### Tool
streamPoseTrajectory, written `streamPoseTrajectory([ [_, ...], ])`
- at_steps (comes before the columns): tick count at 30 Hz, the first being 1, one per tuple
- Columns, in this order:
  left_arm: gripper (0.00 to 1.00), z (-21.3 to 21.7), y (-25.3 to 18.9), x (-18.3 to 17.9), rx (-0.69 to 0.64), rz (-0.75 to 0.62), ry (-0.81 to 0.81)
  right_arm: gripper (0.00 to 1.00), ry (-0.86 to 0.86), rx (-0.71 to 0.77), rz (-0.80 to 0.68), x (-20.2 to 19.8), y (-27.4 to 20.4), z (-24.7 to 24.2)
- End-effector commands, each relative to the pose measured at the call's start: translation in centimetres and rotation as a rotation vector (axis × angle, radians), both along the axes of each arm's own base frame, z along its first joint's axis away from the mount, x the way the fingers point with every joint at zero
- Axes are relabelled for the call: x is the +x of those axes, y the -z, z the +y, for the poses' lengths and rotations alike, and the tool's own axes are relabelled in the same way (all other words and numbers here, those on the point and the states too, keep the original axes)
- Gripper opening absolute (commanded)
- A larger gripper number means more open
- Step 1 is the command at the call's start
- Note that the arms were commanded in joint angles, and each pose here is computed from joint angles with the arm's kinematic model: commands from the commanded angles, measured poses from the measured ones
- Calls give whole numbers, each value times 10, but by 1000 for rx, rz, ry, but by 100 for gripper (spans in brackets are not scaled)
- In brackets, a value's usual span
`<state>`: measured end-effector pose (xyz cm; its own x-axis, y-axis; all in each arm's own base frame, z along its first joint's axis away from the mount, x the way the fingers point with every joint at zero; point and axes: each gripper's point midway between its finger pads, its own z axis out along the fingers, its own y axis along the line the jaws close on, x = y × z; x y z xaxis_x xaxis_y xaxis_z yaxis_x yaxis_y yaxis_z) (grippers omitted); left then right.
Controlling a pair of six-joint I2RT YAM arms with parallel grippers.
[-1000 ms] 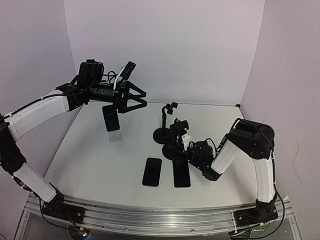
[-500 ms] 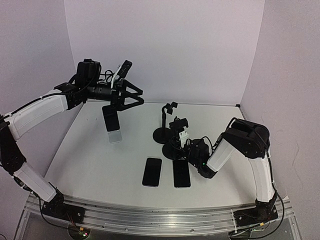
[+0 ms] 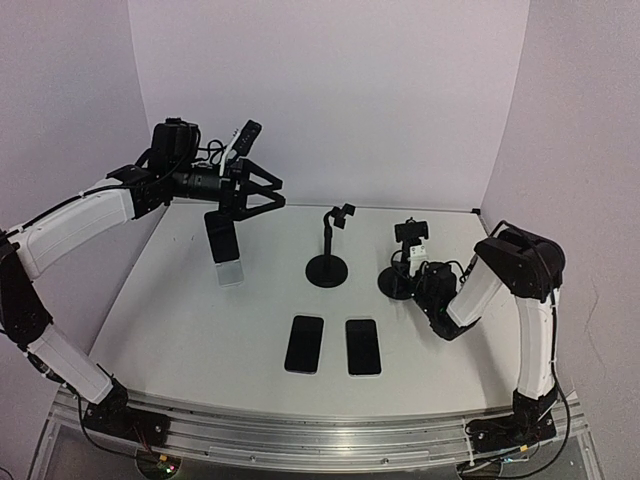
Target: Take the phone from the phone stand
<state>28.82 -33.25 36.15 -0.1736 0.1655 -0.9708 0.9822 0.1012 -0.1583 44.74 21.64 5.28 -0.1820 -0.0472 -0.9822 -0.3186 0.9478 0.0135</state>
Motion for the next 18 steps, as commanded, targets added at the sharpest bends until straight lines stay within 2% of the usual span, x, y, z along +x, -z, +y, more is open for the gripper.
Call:
streamPoseTrajectory([
  [1,78,6,-12,-5,-10,-36,-3,0,108,231,-431,8,-121,-34],
  [10,78,7,-12,-3,-5,-51,-12,0,149,225,-422,28,-105,-42],
  [16,78,8,-15,-3,-6,-59,-21,0,146,289,-410,37,-99,-38],
  [18,78,10,-16,-4,-3,-67,-26,7,164,283,-400,35,-96,-42],
])
